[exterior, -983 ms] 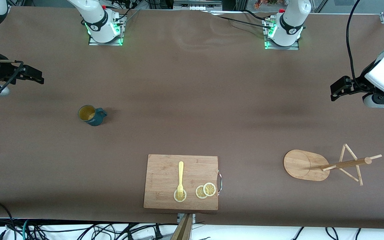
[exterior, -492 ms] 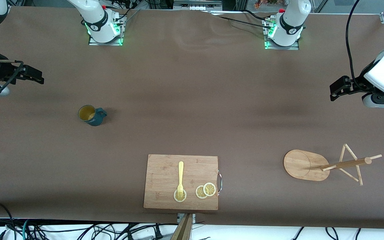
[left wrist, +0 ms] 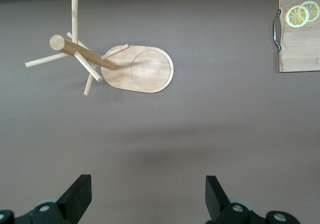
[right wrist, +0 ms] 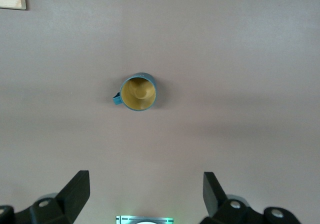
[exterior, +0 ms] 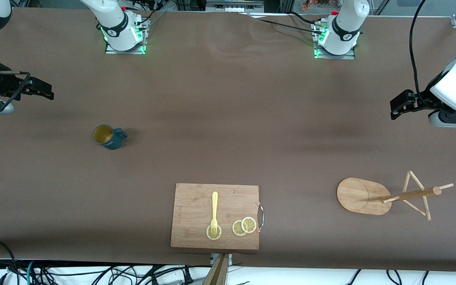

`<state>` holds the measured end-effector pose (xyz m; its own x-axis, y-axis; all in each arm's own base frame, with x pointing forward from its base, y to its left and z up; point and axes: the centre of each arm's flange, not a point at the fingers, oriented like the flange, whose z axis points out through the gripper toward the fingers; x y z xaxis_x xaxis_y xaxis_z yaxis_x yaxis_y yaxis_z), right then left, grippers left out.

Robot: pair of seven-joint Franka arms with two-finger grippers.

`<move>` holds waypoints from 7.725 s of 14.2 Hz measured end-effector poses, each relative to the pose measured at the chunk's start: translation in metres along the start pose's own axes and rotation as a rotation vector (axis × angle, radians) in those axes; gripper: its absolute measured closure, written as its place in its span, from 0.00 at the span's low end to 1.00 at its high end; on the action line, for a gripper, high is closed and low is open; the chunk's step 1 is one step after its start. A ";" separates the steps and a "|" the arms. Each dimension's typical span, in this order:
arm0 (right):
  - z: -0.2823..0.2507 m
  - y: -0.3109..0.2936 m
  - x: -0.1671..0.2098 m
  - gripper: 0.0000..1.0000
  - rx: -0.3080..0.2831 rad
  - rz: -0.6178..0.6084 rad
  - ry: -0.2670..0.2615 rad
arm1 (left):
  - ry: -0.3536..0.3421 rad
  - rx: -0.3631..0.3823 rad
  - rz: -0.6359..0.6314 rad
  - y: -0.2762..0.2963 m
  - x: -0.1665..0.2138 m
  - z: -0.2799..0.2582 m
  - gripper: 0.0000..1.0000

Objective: Pass cup and hang on rack
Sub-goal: 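Move the right gripper toward the teal mug, then lower the right gripper and grasp the teal mug rim, then carry the teal mug with the right gripper toward the table middle, then release the mug and withdraw the right gripper while the left gripper approaches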

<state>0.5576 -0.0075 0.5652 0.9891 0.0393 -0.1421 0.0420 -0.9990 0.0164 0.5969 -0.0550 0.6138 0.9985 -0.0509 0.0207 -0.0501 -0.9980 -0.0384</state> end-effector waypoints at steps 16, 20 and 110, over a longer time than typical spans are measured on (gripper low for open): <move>0.031 -0.001 0.012 0.00 0.001 -0.004 -0.094 | 0.000 0.000 0.000 0.000 0.000 0.000 0.00; 0.046 -0.001 0.004 0.00 0.005 -0.006 -0.145 | 0.000 0.000 0.000 0.000 0.000 0.000 0.00; 0.012 -0.025 0.044 0.00 -0.013 -0.023 -0.097 | -0.040 0.007 -0.033 -0.008 -0.069 0.113 0.00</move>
<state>0.5986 0.0194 0.5465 0.9696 0.0589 -0.2374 0.0667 -0.9975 0.0249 0.5314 -0.0393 0.5001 0.9997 -0.0166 -0.0181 -0.0174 -0.9988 -0.0456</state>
